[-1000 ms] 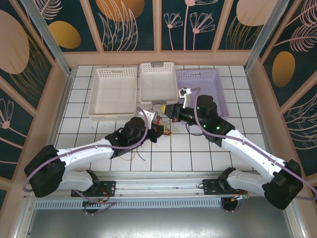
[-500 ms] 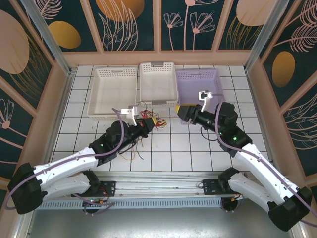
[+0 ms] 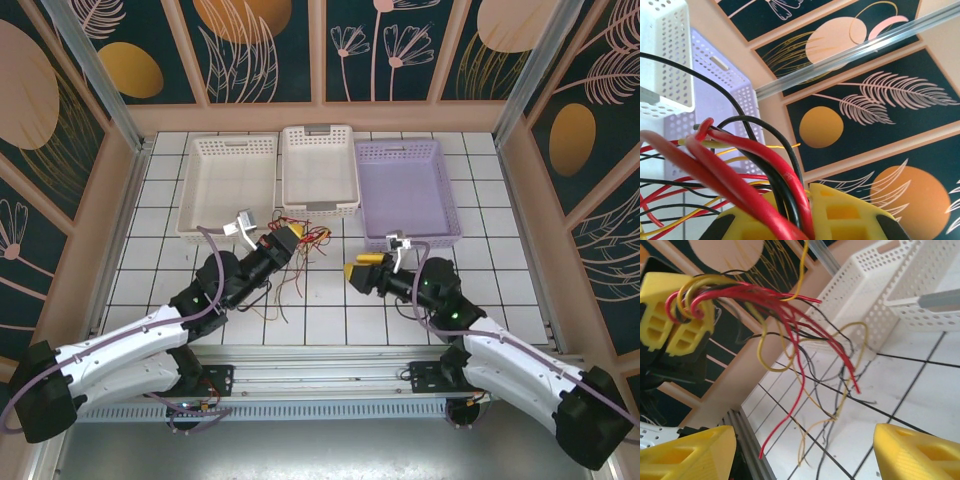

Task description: Untangle the cables

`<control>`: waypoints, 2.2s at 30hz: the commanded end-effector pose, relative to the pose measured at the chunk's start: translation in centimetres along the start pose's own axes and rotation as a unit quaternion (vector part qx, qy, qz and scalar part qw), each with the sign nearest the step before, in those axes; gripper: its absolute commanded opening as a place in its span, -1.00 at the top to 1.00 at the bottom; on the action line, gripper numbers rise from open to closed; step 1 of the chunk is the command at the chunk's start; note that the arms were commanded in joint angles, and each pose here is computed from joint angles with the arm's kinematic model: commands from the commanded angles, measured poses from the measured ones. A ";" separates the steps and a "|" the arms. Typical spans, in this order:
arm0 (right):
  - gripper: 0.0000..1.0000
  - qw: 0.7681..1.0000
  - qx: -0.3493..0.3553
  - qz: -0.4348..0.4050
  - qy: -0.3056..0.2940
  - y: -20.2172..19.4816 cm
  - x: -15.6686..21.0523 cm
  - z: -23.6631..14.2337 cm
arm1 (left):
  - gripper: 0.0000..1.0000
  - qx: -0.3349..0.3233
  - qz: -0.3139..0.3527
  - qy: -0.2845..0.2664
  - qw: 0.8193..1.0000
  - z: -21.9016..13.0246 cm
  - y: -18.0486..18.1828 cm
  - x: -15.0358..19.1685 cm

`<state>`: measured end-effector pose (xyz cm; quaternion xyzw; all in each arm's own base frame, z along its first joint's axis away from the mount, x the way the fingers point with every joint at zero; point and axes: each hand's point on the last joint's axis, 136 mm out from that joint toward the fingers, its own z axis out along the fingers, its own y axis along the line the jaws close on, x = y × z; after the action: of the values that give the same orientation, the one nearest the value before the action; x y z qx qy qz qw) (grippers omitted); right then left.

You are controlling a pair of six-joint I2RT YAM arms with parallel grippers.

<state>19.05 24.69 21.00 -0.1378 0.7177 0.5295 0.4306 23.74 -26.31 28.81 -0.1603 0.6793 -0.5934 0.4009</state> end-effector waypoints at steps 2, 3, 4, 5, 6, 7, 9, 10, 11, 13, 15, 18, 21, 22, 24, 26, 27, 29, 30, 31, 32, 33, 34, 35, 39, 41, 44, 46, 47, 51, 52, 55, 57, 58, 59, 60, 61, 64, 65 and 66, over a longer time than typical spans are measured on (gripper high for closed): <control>-0.48 0.992 -0.029 -0.066 -0.101 3.0 -3.8 0.8 | 1.00 0.040 -0.047 0.000 0.998 -0.1 -1.7 -0.1; -0.48 0.992 -0.019 -0.072 -0.103 2.8 -3.8 1.2 | 1.00 0.043 -0.050 0.000 0.998 -0.1 -1.8 -0.1; -0.48 0.991 -0.009 -0.080 -0.106 2.7 -3.8 1.6 | 1.00 0.046 -0.052 0.002 0.998 -0.1 -1.9 0.0; -0.48 0.990 0.002 -0.087 -0.108 2.4 -3.9 2.1 | 1.00 0.046 -0.054 0.003 0.997 0.0 -1.9 0.0; -0.47 0.990 0.011 -0.091 -0.111 2.2 -4.1 2.5 | 1.00 0.047 -0.056 0.004 0.997 0.0 -2.0 0.0; -0.47 0.989 0.021 -0.095 -0.112 1.8 -4.2 2.9 | 1.00 0.049 -0.059 0.006 0.997 0.0 -2.0 0.1; -0.45 0.988 0.036 -0.107 -0.110 1.3 -4.3 3.7 | 1.00 0.052 -0.065 0.009 0.997 -0.1 -2.1 0.2; -0.44 0.987 0.044 -0.113 -0.109 1.0 -4.3 4.2 | 1.00 0.054 -0.067 0.009 0.996 -0.1 -2.1 0.2; -0.44 0.986 0.050 -0.120 -0.109 0.8 -4.4 4.5 | 1.00 0.056 -0.068 0.011 0.996 -0.1 -2.2 0.2; -0.42 0.983 0.057 -0.133 -0.108 0.6 -4.6 5.2 | 1.00 0.058 -0.070 0.014 0.996 -0.2 -2.2 0.3; -0.38 0.980 0.078 -0.145 -0.114 -0.1 -4.9 5.6 | 1.00 0.058 -0.071 0.015 0.996 -0.3 -2.2 0.4; -0.33 0.976 0.094 -0.159 -0.113 -0.9 -4.9 6.3 | 1.00 0.059 -0.076 0.016 0.995 -0.6 -2.1 0.4; -0.22 0.973 0.108 -0.167 -0.113 -1.6 -4.9 7.0 | 1.00 0.061 -0.080 0.018 0.995 -0.8 -2.1 0.4; -0.17 0.973 0.112 -0.168 -0.114 -1.9 -4.8 7.1 | 1.00 0.063 -0.080 0.019 0.995 -0.9 -2.2 0.5; -0.04 0.971 0.116 -0.171 -0.118 -2.1 -4.9 7.3 | 1.00 0.065 -0.082 0.021 0.994 -1.0 -2.3 0.4; 0.23 0.972 0.109 -0.172 -0.120 -1.8 -5.1 7.4 | 1.00 0.069 -0.084 0.024 0.994 -1.2 -2.5 0.5; 0.35 0.972 0.106 -0.172 -0.122 -1.6 -5.2 7.4 | 1.00 0.070 -0.084 0.025 0.994 -1.3 -2.6 0.5; 0.52 0.972 0.098 -0.173 -0.129 -1.1 -5.4 7.2 | 1.00 0.068 -0.083 0.026 0.994 -1.5 -2.5 0.5; 0.57 0.971 0.097 -0.173 -0.132 -1.0 -5.5 7.0 | 1.00 0.068 -0.083 0.026 0.994 -1.6 -2.5 0.5; 0.64 0.971 0.097 -0.175 -0.134 -1.0 -5.7 6.8 | 1.00 0.066 -0.082 0.026 0.994 -1.7 -2.4 0.5; 0.73 0.970 0.097 -0.178 -0.134 -0.8 -5.8 6.6 | 1.00 0.061 -0.080 0.027 0.995 -1.8 -2.2 0.5; 0.81 0.969 0.099 -0.181 -0.135 -0.8 -5.9 6.4 | 1.00 0.058 -0.078 0.026 0.995 -2.0 -2.1 0.5; 0.90 0.969 0.100 -0.182 -0.136 -0.7 -6.1 6.1 | 1.00 0.053 -0.076 0.026 0.995 -2.1 -1.9 0.5; 1.00 0.968 0.099 -0.183 -0.137 -0.6 -6.2 5.8 | 1.00 0.048 -0.074 0.026 0.996 -2.3 -1.6 0.5; 1.00 0.968 0.101 -0.183 -0.142 -0.4 -6.7 4.4 | 1.00 0.017 -0.052 0.024 0.998 -2.7 -0.5 0.4; 1.00 0.967 0.106 -0.179 -0.148 -0.4 -7.1 3.6 | 1.00 -0.006 -0.033 0.020 0.999 -2.9 0.0 0.1; 1.00 0.964 0.121 -0.174 -0.159 -0.6 -7.7 2.2 | 1.00 -0.047 -0.003 0.019 0.999 -3.1 1.2 0.0; 1.00 0.963 0.132 -0.168 -0.162 -0.8 -8.1 1.4 | 1.00 -0.074 0.020 0.024 0.997 -3.0 2.0 0.1; 1.00 0.964 0.130 -0.167 -0.161 -0.9 -8.1 1.0 | 0.99 -0.086 0.027 0.030 0.996 -2.8 2.5 0.3; 1.00 0.966 0.133 -0.154 -0.159 -1.1 -8.3 -0.1 | 0.77 -0.112 0.054 0.059 0.990 -1.9 3.9 1.7; 1.00 0.967 0.134 -0.150 -0.158 -1.1 -8.4 -0.3 | 0.70 -0.120 0.062 0.066 0.989 -1.6 4.3 2.0; 1.00 0.970 0.126 -0.142 -0.153 -1.0 -8.2 -0.9 | 0.41 -0.138 0.084 0.081 0.984 -1.0 5.4 2.6; 1.00 0.972 0.119 -0.137 -0.149 -0.9 -8.0 -1.1 | 0.30 -0.148 0.093 0.087 0.981 -0.7 6.0 2.9; 1.00 0.972 0.118 -0.134 -0.150 -0.9 -8.1 -1.3 | 0.27 -0.153 0.098 0.088 0.979 -0.6 6.4 3.0; 1.00 0.972 0.120 -0.130 -0.153 -1.0 -8.2 -1.6 | 0.24 -0.158 0.101 0.090 0.978 -0.6 6.8 3.1; 1.00 0.974 0.109 -0.129 -0.150 -0.6 -8.1 -1.6 | 0.20 -0.159 0.102 0.091 0.978 -0.6 7.1 3.3; 1.00 0.976 0.099 -0.127 -0.150 -0.4 -8.0 -1.7 | 0.16 -0.160 0.102 0.092 0.978 -0.5 7.3 3.3; 1.00 0.980 0.061 -0.129 -0.138 0.8 -7.5 -1.6 | -0.10 -0.143 0.097 0.096 0.980 -0.4 7.2 3.8; 1.00 0.981 0.053 -0.129 -0.133 1.1 -7.4 -1.5 | -0.19 -0.126 0.094 0.100 0.982 -0.3 6.7 4.0; 1.00 0.982 0.049 -0.128 -0.131 1.1 -7.3 -1.4 | -0.24 -0.110 0.092 0.103 0.984 -0.3 6.3 4.1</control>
<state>23.12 21.23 26.45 -0.1187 0.6760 0.4074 0.6024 22.95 -26.72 20.33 -0.0999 0.8098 -0.4564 0.3549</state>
